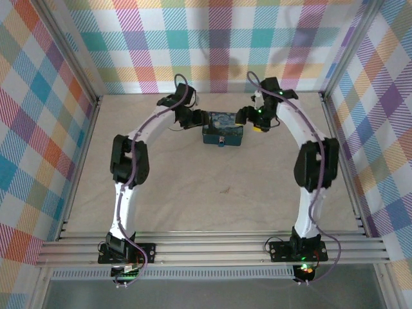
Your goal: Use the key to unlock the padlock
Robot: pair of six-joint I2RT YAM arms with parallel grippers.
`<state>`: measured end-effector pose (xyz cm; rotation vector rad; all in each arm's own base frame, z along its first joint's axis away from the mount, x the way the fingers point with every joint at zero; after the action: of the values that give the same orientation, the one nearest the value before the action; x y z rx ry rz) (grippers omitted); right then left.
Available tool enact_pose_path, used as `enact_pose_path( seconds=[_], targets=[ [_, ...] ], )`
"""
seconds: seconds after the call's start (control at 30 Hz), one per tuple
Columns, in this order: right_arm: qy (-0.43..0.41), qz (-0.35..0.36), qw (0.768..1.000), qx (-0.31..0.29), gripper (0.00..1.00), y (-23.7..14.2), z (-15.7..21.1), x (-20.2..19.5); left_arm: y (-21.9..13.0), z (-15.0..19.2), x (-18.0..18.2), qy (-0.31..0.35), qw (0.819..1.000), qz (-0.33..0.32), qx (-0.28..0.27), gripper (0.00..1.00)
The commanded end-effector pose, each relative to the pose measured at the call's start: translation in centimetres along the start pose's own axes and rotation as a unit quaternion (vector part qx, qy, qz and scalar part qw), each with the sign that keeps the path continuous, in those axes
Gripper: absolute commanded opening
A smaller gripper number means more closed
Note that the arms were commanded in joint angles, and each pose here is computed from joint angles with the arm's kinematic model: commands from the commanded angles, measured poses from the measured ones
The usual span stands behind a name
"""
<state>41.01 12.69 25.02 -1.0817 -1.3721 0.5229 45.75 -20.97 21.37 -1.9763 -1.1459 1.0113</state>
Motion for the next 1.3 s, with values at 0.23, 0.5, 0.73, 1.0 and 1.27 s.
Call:
enact_pose_path(
  seconds=[0.23, 0.5, 0.73, 1.0, 1.27],
  targets=[
    [0.111, -0.009, 0.993, 0.03, 0.79, 0.2, 10.5, -6.0, -4.1, 9.1, -3.1, 0.033, 0.997, -0.055, 0.038, 0.55],
    [0.128, 0.003, 0.991, 0.039, 0.78, 3.0, 14.3, -7.8, -2.9, 17.2, -10.7, 0.133, 0.988, -0.009, 0.08, 0.51],
    [0.164, -0.015, 0.985, 0.049, 0.76, 5.0, 16.1, -9.4, -2.2, 20.6, -15.4, 0.231, 0.968, 0.008, 0.094, 0.48],
    [0.156, 0.016, 0.987, 0.036, 0.76, 3.5, 18.4, -11.0, 0.5, 20.3, -16.4, 0.24, 0.964, 0.003, 0.113, 0.43],
    [0.165, 0.015, 0.986, 0.034, 0.76, 3.8, 18.8, -11.5, 1.9, 22.0, -16.6, 0.249, 0.958, -0.016, 0.142, 0.42]
  ],
)
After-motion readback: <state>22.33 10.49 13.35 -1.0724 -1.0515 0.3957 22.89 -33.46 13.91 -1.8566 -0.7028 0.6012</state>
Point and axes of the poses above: each hand's point on the last joint's axis, 136 mm out from that joint toward the fingers, its own y axis out along the fingers, its own x axis along the line the jaws close on, z = x × y, the point moved 10 cm from there along -y, back along the fingers, and after that the axes turned 14 degrees about y, right-handed, at the moved point
